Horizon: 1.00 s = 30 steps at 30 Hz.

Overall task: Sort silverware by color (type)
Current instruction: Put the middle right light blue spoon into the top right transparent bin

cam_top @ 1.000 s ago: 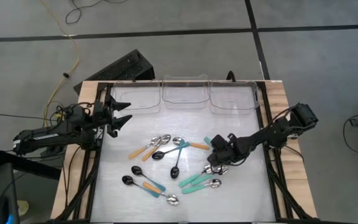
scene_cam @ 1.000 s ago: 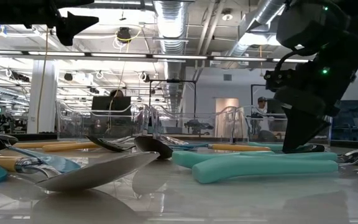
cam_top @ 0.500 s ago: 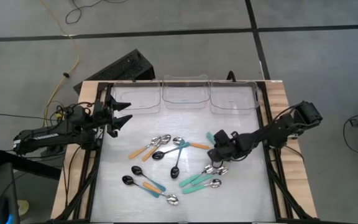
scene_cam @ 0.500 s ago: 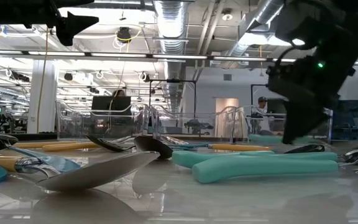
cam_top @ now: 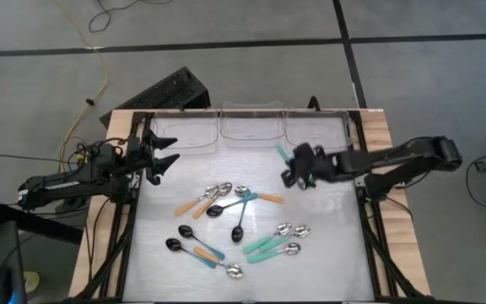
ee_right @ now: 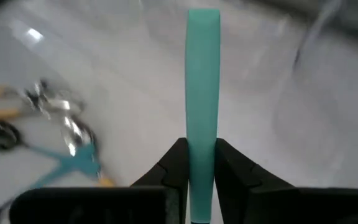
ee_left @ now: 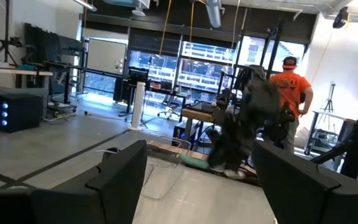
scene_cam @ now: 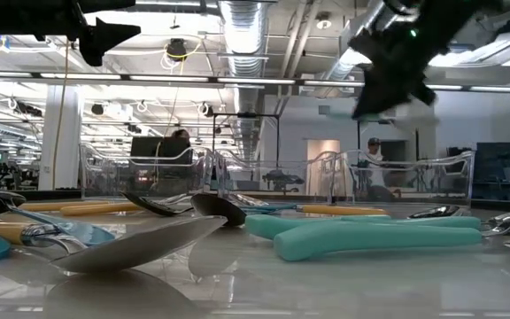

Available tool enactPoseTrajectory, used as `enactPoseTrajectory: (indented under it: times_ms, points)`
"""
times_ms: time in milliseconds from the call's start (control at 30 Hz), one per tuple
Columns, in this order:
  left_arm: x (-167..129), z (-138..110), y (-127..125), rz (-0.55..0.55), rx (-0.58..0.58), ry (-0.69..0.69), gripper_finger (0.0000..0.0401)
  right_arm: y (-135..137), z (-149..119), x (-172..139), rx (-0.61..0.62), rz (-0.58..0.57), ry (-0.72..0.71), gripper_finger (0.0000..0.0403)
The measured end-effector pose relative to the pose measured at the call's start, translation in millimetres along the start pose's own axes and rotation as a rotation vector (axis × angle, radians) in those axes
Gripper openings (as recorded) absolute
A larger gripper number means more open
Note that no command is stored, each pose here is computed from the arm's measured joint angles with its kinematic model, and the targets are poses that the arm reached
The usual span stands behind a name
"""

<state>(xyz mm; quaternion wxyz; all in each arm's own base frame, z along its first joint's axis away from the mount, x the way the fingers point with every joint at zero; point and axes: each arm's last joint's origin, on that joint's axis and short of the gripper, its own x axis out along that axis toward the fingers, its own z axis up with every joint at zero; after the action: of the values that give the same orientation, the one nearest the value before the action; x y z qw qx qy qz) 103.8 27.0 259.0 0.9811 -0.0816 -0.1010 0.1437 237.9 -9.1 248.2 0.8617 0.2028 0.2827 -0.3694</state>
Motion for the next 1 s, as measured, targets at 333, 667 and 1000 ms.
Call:
enactPoseTrajectory:
  times_ms: [333,667,1000]
  points:
    - [0.0,-0.3,1.0,0.031,0.001,-0.001,0.0277,-66.0,70.0,-0.8,-0.389,-0.261,-0.066,0.0076]
    - [0.0,-1.5,1.6,0.049,0.002,0.009,0.0277,-116.0,71.2,29.4,-0.736,-0.343,0.248,0.0076]
    - [-0.1,-2.7,2.0,0.054,0.003,0.022,0.0277,-159.9,60.7,67.3,-0.709,-0.225,0.426,0.0076]
